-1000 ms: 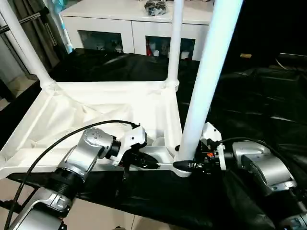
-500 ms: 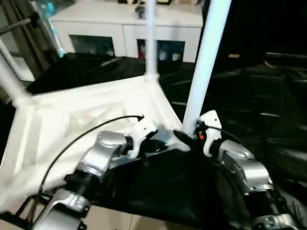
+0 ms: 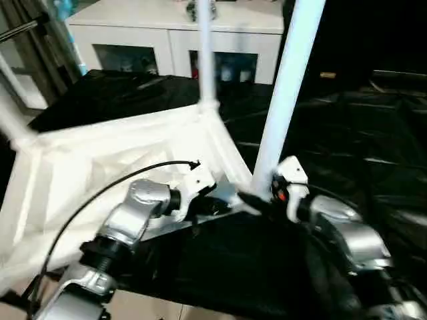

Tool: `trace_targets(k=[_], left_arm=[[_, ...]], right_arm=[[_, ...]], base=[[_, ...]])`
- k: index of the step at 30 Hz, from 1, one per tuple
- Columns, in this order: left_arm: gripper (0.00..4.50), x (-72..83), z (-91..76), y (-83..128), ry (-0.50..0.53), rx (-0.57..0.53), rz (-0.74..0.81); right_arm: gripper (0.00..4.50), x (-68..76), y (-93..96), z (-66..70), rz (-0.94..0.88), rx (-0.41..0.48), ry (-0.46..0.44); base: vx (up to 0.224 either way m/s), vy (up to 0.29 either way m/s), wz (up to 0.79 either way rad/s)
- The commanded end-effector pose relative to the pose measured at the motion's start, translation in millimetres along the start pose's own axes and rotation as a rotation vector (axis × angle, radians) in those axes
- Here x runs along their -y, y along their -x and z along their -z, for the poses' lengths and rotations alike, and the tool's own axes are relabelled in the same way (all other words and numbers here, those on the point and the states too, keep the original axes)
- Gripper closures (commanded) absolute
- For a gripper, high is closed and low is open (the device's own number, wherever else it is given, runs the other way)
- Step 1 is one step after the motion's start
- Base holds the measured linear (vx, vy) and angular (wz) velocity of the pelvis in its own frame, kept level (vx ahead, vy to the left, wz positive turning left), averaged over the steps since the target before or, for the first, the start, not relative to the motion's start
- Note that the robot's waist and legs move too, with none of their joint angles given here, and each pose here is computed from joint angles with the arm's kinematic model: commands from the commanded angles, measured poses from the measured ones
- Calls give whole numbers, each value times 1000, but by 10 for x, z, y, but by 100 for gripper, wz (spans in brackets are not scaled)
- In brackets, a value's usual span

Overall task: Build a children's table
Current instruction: Rotate leg to tighten

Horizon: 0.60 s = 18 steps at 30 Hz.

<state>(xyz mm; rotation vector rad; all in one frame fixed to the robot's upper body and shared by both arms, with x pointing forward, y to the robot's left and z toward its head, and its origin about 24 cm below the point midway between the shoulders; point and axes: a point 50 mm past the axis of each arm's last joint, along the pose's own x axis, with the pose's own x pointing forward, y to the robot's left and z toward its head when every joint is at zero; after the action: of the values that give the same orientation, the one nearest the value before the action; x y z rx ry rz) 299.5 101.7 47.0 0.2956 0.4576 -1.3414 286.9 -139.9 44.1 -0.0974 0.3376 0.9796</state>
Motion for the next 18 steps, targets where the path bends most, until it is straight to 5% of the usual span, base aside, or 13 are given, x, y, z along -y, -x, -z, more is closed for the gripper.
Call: trace_targets(k=[1,12,18], left_arm=[[450,93,-60,-58,-56,3,112],[450,101,-24,67,-76,-39,235],[450,62,-25,56,-51,-19,176]], right_arm=[[86,-303,-77,33,-291,-35,32],[99,-358,145,103,-514,-149,21],[142,-383,121,91,-510,-117,-17]], base=[[0,0,0],[0,0,0],[0,0,0]])
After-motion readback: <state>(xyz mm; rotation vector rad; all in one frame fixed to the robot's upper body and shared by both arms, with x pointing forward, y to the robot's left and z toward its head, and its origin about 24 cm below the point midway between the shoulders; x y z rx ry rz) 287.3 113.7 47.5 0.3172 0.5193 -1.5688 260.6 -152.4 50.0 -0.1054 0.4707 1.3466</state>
